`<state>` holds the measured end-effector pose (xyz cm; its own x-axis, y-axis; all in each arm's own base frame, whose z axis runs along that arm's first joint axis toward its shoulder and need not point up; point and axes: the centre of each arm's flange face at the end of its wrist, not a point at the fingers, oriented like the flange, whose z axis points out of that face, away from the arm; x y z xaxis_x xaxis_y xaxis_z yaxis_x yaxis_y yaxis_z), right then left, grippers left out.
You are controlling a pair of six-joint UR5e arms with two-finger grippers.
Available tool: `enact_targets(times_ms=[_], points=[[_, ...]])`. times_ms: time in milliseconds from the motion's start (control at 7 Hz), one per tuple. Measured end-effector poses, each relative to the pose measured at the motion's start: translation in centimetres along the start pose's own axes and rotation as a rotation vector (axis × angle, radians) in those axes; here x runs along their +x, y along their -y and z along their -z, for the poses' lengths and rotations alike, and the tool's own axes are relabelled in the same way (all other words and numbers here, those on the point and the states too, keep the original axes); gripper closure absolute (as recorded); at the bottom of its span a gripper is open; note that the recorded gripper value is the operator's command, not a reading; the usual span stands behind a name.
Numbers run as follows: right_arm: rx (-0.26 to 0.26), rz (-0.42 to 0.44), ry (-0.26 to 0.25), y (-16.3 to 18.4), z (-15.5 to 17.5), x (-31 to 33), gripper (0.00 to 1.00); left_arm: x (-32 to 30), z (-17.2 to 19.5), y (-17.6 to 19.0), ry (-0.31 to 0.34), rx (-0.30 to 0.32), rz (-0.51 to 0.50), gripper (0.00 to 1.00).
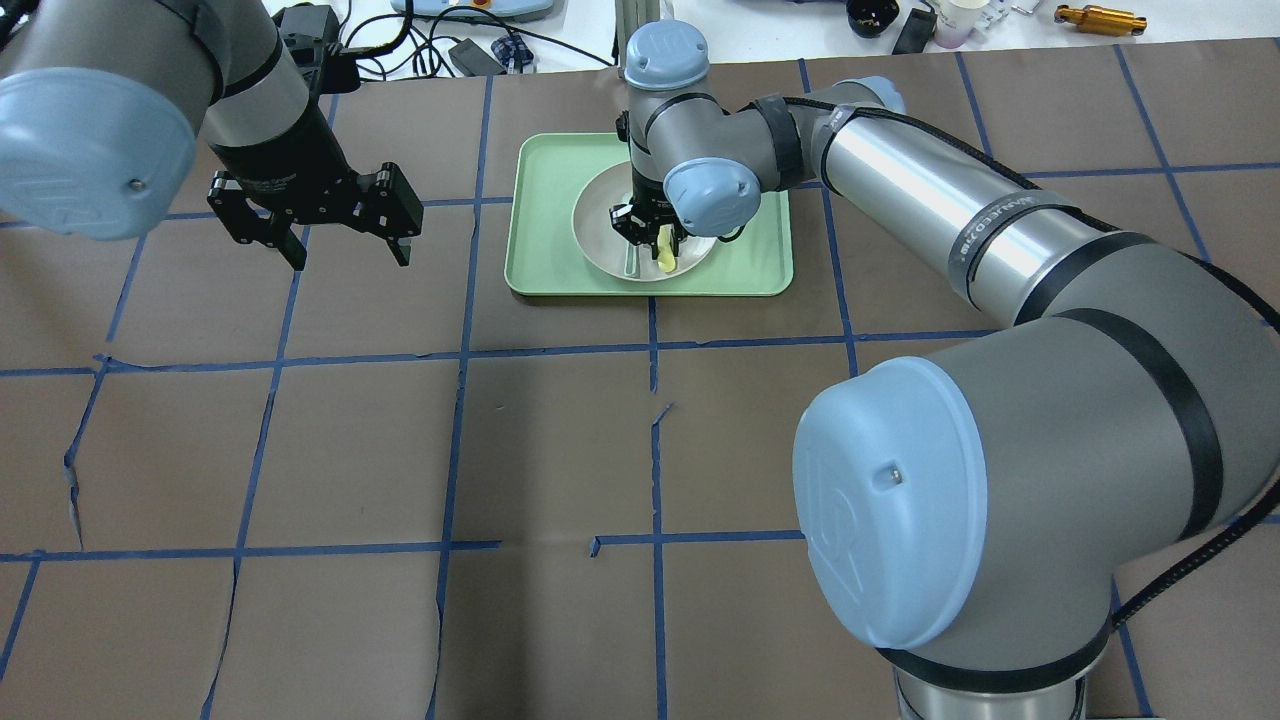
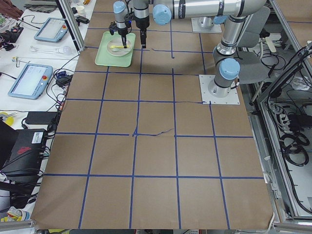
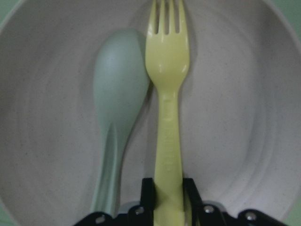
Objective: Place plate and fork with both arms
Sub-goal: 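Move the fork with the right gripper beside the plate on the tray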
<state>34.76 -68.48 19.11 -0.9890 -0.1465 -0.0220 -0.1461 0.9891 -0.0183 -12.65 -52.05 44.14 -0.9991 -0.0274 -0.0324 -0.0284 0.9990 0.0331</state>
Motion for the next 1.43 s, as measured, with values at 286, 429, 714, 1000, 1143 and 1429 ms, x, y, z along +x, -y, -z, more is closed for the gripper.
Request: enact_targets(times_ms=[286, 429, 714, 1000, 1143, 1429], points=[[0.029, -0.01, -0.004, -0.1, 2.6, 0.5, 0.9, -0.1, 0.1, 0.1, 0.0, 0.011, 0.004, 0.0], [0.039, -0.042, -0.005, -0.2, 4.0, 1.9, 0.94, -0.1, 0.2, 0.1, -0.001, 0.013, 0.006, 0.0], [0.035, -0.146, 0.001, -0.5, 4.1, 7.1, 0.94, 0.0, 0.2, 0.3, -0.005, 0.032, 0.006, 0.0], [0.046, -0.194, 0.011, -0.9, 3.1, 10.3, 0.94, -0.1, -0.8, 0.7, -0.009, 0.071, 0.005, 0.0], [0.044, -0.202, 0.019, -1.1, 2.7, 10.6, 0.9, -0.3, -1.6, 0.4, -0.005, 0.076, 0.006, 0.0], [0.033, -0.2, 0.033, -1.6, 1.5, 10.6, 0.59, -0.5, -1.9, 0.0, 0.008, 0.088, 0.011, 0.0]])
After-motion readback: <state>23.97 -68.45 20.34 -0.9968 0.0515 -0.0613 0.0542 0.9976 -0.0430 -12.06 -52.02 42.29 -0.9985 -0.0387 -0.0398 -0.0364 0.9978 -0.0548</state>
